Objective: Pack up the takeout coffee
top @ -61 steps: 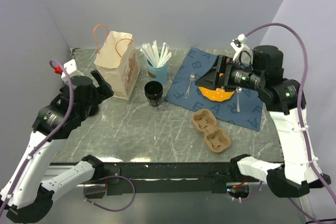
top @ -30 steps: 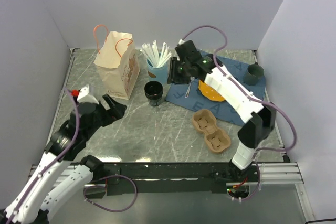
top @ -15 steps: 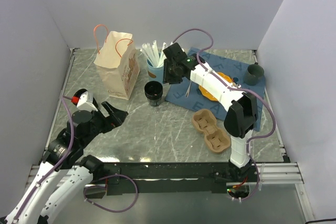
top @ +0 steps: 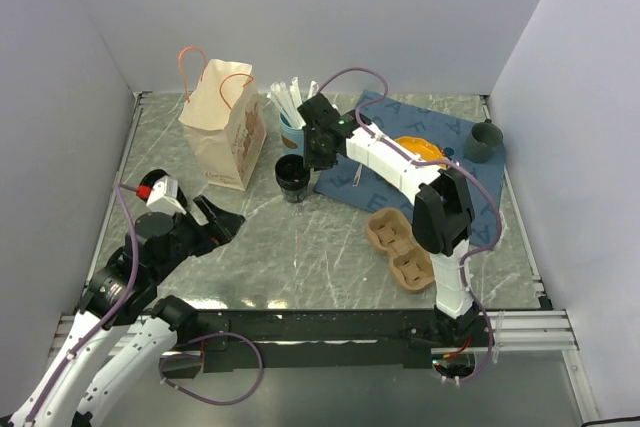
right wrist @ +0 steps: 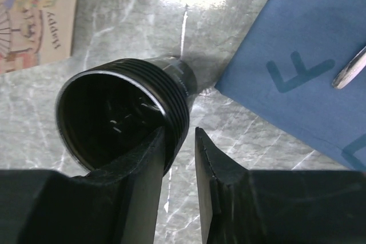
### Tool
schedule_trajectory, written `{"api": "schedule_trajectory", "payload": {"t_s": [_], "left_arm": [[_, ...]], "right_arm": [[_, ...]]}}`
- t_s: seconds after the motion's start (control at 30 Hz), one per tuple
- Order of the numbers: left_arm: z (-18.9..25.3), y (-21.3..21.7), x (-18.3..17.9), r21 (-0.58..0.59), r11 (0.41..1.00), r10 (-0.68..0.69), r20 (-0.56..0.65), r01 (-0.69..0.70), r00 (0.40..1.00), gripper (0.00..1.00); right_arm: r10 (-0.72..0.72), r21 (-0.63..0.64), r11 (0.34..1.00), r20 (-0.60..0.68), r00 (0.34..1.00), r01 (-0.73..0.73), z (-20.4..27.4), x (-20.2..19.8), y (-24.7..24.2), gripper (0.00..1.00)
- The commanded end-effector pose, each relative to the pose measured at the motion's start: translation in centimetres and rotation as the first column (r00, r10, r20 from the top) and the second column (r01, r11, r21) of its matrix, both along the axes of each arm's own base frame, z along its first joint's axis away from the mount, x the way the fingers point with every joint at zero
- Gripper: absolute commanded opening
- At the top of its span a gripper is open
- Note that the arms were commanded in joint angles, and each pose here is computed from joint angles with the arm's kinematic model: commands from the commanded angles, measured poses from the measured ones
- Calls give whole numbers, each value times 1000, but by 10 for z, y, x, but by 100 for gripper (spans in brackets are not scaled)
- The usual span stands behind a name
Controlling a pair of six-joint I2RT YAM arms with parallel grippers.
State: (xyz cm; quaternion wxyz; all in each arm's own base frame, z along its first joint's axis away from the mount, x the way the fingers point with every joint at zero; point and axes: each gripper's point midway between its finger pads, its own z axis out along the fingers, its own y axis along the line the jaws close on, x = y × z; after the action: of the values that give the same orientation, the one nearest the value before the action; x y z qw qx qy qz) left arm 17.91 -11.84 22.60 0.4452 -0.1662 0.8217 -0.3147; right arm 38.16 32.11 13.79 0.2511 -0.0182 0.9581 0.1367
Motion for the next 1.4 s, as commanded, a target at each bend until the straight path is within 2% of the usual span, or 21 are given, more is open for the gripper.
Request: {"api": "schedule_trajectory", "payload": {"t_s": [0.0,0.1,0.37,0.6,0.93,1.03,1.17,1.3,1.37], "left_arm": [[12,-1,-2,-21,1000,-10,43,11,999,94],[11,0,-2,-18,1000,-7,37,8,999,94],[11,-1,0,-19,1000,-10,39,11,999,94],[11,-3,0,-19,1000,-17,38,17,999,94],[12,-4,0,-19,999,-28,46,29,999,95],[13,-5,0,-23,999,-31,51,32,998,95],[11,-4,-1,-17,999,-30,44,31,999,95],[12,-4,-2,-16,999,-29,44,29,999,95],[12,-4,-2,-16,999,-29,44,29,999,95]], "right_arm": [[0,-3,1000,59,998,0,17,9,3,30],[6,-4,1000,58,998,-5,17,9,3,26],[8,10,1000,79,997,-9,29,13,8,29],[16,-3,1000,87,996,-16,32,16,9,25],[12,-21,1000,67,998,-11,24,15,8,27],[8,-24,1000,71,997,-6,25,16,7,23],[14,-19,1000,67,998,-13,24,15,8,11],[18,-15,1000,72,997,-17,26,15,9,8],[22,-20,1000,71,997,-21,26,14,9,4]]}}
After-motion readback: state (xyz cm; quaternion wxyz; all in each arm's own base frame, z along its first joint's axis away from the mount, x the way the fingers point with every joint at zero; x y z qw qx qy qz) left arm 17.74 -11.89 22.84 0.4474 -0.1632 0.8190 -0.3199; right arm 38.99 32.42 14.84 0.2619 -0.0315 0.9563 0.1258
